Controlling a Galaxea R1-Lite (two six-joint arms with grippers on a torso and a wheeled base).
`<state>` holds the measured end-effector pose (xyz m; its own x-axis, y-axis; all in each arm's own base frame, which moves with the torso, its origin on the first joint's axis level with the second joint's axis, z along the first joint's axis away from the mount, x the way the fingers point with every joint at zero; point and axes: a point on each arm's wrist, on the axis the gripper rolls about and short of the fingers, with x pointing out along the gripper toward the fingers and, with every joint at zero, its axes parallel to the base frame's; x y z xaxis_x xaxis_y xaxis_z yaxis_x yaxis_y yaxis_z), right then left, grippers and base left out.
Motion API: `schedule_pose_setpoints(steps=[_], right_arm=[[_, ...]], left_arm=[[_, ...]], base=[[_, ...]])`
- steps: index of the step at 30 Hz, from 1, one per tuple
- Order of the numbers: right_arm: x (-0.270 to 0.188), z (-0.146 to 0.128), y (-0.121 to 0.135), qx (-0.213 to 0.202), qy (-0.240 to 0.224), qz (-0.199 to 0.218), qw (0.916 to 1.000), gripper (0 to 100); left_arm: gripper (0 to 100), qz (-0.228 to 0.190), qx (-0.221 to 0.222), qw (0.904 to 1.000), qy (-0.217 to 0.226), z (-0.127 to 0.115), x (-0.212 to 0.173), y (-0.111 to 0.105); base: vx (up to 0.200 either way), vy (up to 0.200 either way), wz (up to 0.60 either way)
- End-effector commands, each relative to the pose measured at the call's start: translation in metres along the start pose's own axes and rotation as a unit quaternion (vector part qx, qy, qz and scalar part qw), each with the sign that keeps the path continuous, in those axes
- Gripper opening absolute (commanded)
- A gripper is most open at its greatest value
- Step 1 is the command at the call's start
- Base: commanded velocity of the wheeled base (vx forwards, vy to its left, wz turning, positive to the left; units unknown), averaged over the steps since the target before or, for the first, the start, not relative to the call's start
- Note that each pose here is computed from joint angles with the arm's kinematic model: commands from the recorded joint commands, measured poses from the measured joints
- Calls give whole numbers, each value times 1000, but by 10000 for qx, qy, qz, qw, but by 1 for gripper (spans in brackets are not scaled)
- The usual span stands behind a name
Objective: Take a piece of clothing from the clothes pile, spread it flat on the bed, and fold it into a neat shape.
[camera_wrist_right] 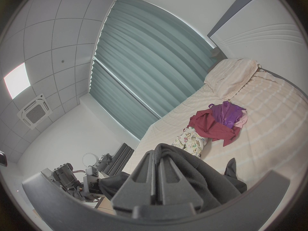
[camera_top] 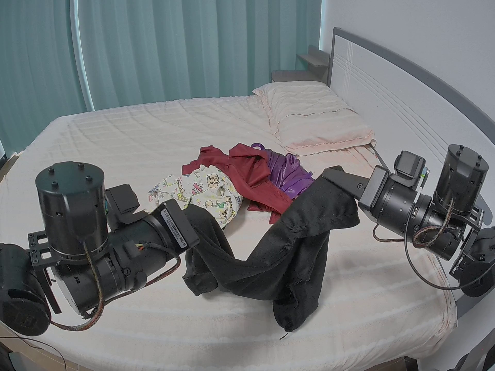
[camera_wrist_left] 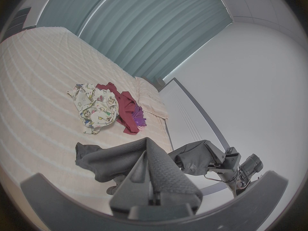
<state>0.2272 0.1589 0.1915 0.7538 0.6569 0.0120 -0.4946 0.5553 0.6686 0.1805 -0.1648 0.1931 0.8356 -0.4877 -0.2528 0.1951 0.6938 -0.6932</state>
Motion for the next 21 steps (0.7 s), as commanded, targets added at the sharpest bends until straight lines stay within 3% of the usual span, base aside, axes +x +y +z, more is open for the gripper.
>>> schedule_pose_setpoints(steps=[1, 4, 19, 21], right_arm=[[0, -2, -1, 2, 37, -26, 10000, 0], [0, -2, 0, 2, 37, -15, 10000, 0], [1, -6, -3, 4, 119, -48, 9999, 0], [3, -7, -4, -3, 125, -53, 9999, 0]], left_arm=[[0, 59, 1, 10000, 57, -3, 4, 2], [0, 65, 7, 10000, 72, -4, 3, 2], [0, 182, 34, 9998, 125, -6, 9, 7], [0, 165, 29, 9998, 110, -5, 9, 6]], base=[[-200, 0, 0], [-200, 0, 0], [0, 0, 0], [0, 200, 0]])
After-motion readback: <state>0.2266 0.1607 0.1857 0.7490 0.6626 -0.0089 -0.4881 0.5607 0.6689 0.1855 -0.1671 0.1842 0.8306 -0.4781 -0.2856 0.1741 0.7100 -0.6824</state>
